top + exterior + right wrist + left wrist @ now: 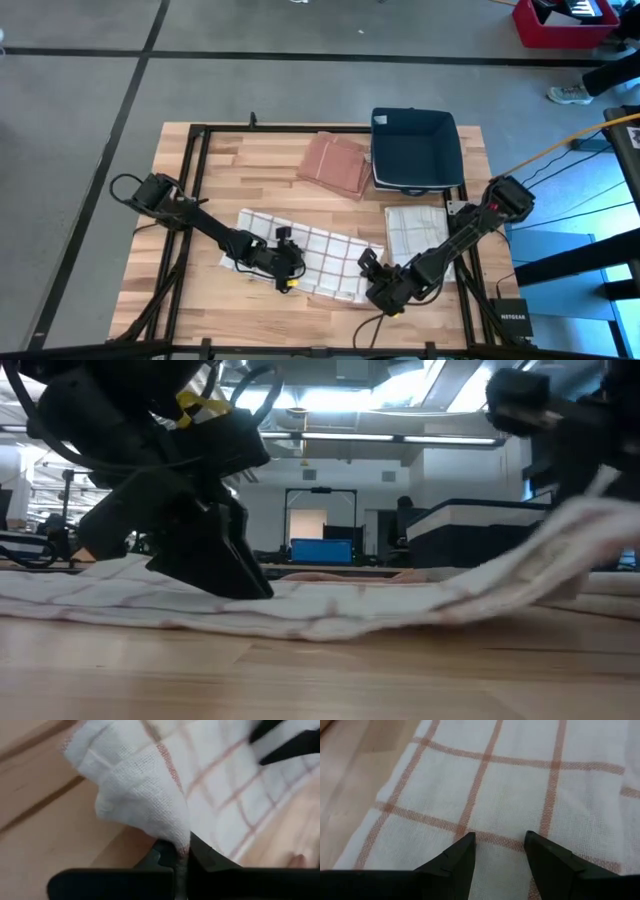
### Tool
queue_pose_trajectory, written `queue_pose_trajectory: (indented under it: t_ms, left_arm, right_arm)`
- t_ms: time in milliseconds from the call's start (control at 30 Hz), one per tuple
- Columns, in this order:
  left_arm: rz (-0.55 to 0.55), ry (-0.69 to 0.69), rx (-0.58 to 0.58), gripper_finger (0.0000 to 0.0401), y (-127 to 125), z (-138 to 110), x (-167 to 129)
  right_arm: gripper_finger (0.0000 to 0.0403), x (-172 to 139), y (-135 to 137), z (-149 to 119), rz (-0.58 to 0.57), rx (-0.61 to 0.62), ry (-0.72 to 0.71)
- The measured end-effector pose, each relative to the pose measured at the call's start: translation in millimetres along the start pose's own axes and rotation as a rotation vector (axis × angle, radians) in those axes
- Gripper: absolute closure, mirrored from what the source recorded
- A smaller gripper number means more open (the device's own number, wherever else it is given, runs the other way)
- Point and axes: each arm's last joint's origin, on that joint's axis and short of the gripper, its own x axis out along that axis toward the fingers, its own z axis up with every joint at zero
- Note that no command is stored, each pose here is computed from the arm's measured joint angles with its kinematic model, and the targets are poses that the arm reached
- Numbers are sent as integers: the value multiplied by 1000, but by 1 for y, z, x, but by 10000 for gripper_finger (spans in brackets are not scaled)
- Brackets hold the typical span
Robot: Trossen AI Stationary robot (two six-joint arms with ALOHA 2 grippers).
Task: Fold towel
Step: Fold the white towel
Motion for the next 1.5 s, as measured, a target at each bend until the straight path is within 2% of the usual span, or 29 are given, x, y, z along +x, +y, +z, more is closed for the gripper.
queue_pose_trajectory:
  t_ms: [133, 267, 500, 633, 733, 867, 967, 1067, 1200, 1333, 1500]
  left_arm:
    - [-22, -26, -1, 235, -1, 2, 1]
    - [-29, -32, -3, 235, -2, 3, 1]
    - [-26, -32, 60, 235, -3, 7, -2]
    - [-29, 25, 140, 235, -2, 17, -24]
    - [8, 26, 105, 235, 0, 23, -42]
    - [68, 163, 87, 235, 6, 7, -38]
    - [67, 170, 67, 235, 4, 4, -30]
    - [29, 121, 67, 235, -2, 4, -19]
    - [-46, -15, 78, 235, -11, 13, -7]
    - [-72, -98, 93, 235, -12, 21, 1]
    - [-58, -114, 123, 235, -13, 34, 7]
  right_arm:
    - [387, -10, -17, 14, -116, -21, -29]
    - [392, -18, -46, 31, -229, -11, -81]
    - [388, -10, -84, 46, -380, -40, -231]
    - [392, -6, -89, 44, -380, -26, -230]
    - [392, -5, -85, 42, -356, -26, -199]
    - [392, -7, -74, 43, -323, -19, -193]
    - [392, -10, -67, 44, -316, -30, -180]
    - [392, -13, -61, 44, -328, -52, -150]
    - [389, -16, -61, 43, -331, -58, -140]
    - [392, -16, -69, 48, -348, -87, -211]
    - [392, -17, -92, 55, -402, -89, -374]
